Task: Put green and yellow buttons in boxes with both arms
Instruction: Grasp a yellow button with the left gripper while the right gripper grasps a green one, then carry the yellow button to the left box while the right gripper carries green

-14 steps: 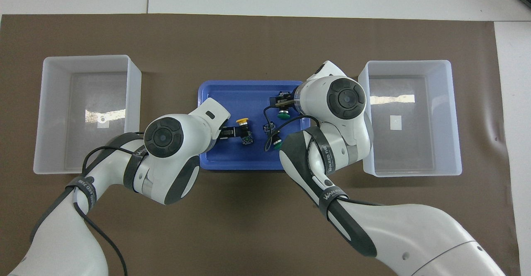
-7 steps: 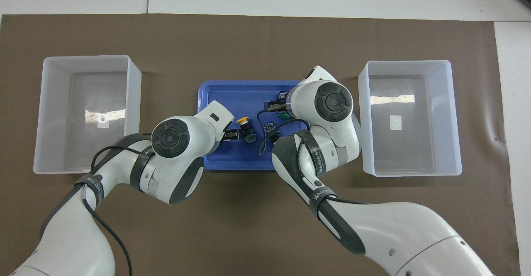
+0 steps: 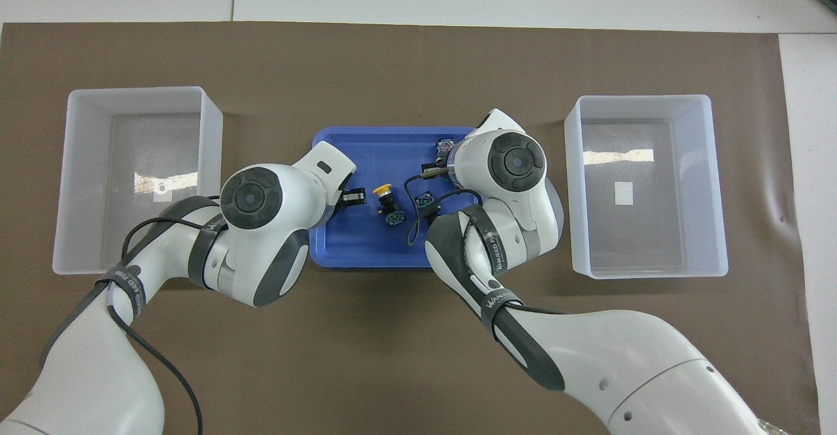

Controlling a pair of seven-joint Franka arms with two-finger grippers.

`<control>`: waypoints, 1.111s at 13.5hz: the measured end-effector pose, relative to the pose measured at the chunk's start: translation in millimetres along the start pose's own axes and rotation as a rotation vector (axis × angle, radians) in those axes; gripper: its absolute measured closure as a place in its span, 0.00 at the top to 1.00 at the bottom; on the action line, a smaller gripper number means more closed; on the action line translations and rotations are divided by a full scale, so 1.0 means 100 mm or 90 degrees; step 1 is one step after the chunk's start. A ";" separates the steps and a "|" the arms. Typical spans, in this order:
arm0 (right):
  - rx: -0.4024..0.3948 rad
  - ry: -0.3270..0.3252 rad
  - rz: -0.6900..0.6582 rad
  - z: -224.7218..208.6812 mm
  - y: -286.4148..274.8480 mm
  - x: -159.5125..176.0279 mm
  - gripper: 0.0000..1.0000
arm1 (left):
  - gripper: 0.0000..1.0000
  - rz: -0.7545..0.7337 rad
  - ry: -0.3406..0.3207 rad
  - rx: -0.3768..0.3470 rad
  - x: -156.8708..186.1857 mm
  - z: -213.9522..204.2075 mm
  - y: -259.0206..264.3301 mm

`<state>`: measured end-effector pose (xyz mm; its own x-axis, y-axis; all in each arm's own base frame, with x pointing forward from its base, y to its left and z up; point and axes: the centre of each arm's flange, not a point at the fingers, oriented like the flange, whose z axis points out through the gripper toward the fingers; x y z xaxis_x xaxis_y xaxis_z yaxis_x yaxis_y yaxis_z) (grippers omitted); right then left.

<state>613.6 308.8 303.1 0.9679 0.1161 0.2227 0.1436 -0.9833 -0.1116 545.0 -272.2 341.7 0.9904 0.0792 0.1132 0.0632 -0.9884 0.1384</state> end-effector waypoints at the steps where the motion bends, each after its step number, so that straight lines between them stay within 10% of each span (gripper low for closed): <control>1: -0.001 -0.005 0.008 -0.11 0.00 0.05 0.33 | 0.41 -0.019 -0.005 0.007 0.20 -0.24 -0.10; 8: -0.009 -0.034 -0.015 -1.67 1.18 0.38 0.33 | 0.41 -0.040 0.004 0.031 1.01 -1.05 -1.44; 15: -0.015 -0.090 -0.171 -1.55 2.81 0.14 0.33 | 0.41 0.055 -0.004 0.047 0.96 -0.71 -2.53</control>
<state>635.8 12.4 425.4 0.9155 0.3886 0.1040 0.3945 -0.9179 -0.0434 614.9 -5.2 387.6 0.9933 -0.0072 0.1154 -0.0138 -0.9983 0.0561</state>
